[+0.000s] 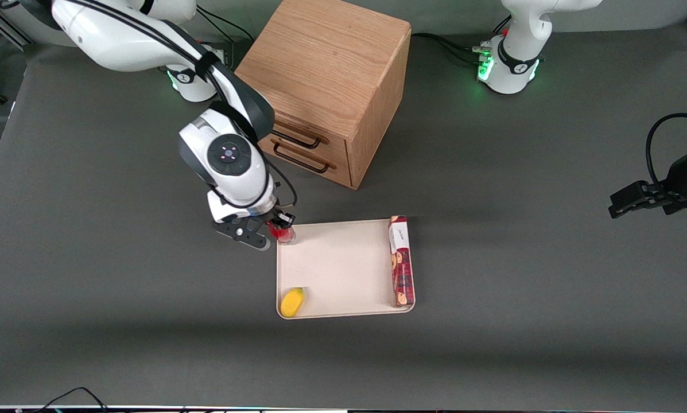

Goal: Place coke bottle on tray

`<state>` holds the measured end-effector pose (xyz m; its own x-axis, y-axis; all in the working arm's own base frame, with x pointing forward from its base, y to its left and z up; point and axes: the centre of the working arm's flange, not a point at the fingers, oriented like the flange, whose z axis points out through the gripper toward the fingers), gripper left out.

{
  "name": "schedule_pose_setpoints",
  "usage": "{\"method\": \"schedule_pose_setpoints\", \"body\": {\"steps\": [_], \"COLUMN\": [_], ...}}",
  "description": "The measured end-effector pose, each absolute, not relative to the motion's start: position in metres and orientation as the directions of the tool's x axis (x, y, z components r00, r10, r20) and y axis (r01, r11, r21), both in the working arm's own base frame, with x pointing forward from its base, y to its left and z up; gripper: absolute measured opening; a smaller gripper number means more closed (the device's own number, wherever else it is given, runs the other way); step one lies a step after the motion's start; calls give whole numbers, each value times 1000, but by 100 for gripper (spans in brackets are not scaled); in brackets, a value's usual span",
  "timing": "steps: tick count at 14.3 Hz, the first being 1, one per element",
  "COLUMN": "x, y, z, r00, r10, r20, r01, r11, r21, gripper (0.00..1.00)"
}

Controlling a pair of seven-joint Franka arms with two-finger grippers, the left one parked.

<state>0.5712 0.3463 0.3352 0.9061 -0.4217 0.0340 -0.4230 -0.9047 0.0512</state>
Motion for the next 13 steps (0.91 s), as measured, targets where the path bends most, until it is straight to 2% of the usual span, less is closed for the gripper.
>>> {"method": "schedule_pose_setpoints", "body": {"steps": [3, 4, 8, 10, 12, 13], "x": [568, 568, 578, 580, 574, 567], "y": [357, 357, 358, 356, 342, 330], "z": [328, 328, 356, 407, 483, 524], "r00": [901, 900, 893, 900, 933, 951], "r10": [-432, -433, -444, -423, -335, -285], "r20": [51, 51, 76, 107, 132, 121], "r01": [-434, -435, -447, -430, -350, -301], "r11": [-900, -899, -894, -901, -929, -943], "r21": [49, 48, 27, 58, 117, 142], "gripper": [32, 36, 75, 96, 100, 100]}}
